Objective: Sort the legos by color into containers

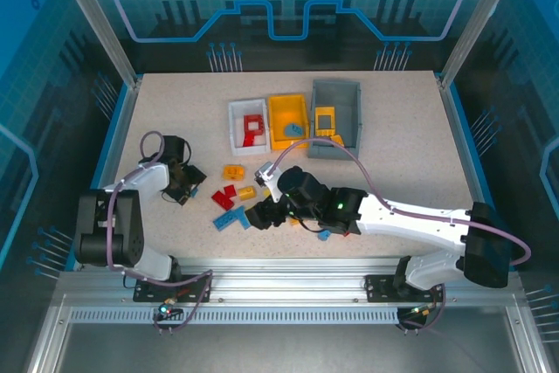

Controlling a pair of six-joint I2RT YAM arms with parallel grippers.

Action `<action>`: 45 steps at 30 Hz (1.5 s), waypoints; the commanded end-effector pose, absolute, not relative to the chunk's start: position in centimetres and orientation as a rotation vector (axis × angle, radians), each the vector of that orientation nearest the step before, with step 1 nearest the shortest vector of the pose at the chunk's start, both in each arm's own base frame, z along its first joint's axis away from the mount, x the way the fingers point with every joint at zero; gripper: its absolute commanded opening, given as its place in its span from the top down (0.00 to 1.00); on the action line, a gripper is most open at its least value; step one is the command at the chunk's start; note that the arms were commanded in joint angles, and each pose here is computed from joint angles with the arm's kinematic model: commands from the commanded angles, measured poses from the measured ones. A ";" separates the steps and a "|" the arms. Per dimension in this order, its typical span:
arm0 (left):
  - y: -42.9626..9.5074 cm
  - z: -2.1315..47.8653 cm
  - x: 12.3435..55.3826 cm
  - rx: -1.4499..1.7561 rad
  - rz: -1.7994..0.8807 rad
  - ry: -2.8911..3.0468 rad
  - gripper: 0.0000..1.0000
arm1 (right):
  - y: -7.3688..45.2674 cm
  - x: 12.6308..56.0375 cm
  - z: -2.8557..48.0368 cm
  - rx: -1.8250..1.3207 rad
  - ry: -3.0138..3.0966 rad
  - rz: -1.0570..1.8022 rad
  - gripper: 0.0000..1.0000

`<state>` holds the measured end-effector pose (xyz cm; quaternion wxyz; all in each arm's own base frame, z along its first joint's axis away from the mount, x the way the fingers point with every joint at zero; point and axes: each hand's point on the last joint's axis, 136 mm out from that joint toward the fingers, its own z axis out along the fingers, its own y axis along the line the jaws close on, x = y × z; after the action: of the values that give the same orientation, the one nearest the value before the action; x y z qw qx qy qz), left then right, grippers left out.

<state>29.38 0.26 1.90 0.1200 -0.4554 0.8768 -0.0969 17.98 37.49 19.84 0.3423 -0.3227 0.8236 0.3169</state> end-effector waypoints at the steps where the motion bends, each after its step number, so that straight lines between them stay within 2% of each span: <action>1: 0.6 1.2 29.0 -1.357 -0.272 2.553 0.43 | 38.2 18.3 20.7 -0.809 2.124 0.831 0.28; 3: 0.6 1.3 28.9 -1.356 -0.277 2.542 0.45 | 38.2 18.3 20.6 -0.808 2.128 0.826 0.29; 9: 0.7 2.4 29.0 -1.318 -0.297 2.501 0.61 | 38.2 18.4 20.5 -0.794 2.134 0.833 0.30; 15: 0.4 3.4 29.0 -1.293 -0.328 2.489 0.64 | 37.5 18.7 20.9 -0.774 2.128 0.815 0.31; 19: -0.8 6.2 29.8 -1.195 -0.375 2.464 0.66 | 35.8 19.5 21.7 -0.712 2.114 0.765 0.32; 26: -10.2 15.5 34.1 -0.657 -0.444 2.438 0.66 | 27.3 24.5 25.4 -0.283 2.026 0.609 0.33; 31: -17.7 19.3 37.4 -0.343 -0.442 2.414 0.66 | 22.9 27.1 26.6 -0.140 2.021 0.464 0.33; 37: -23.4 18.0 42.1 -0.215 -0.409 2.446 0.65 | 20.3 29.0 28.1 -0.015 2.007 0.442 0.33; 42: -25.3 15.9 45.7 -0.147 -0.331 2.497 0.65 | 19.6 29.4 28.1 0.013 2.012 0.439 0.33; 45: -25.8 15.2 46.4 -0.130 -0.311 2.514 0.65 | 19.5 29.5 27.7 0.019 2.025 0.442 0.33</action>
<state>46.13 -26.23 14.51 0.2961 -0.0686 0.9419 -0.1428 29.24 20.16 26.73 0.5055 -0.0112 0.8440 0.1788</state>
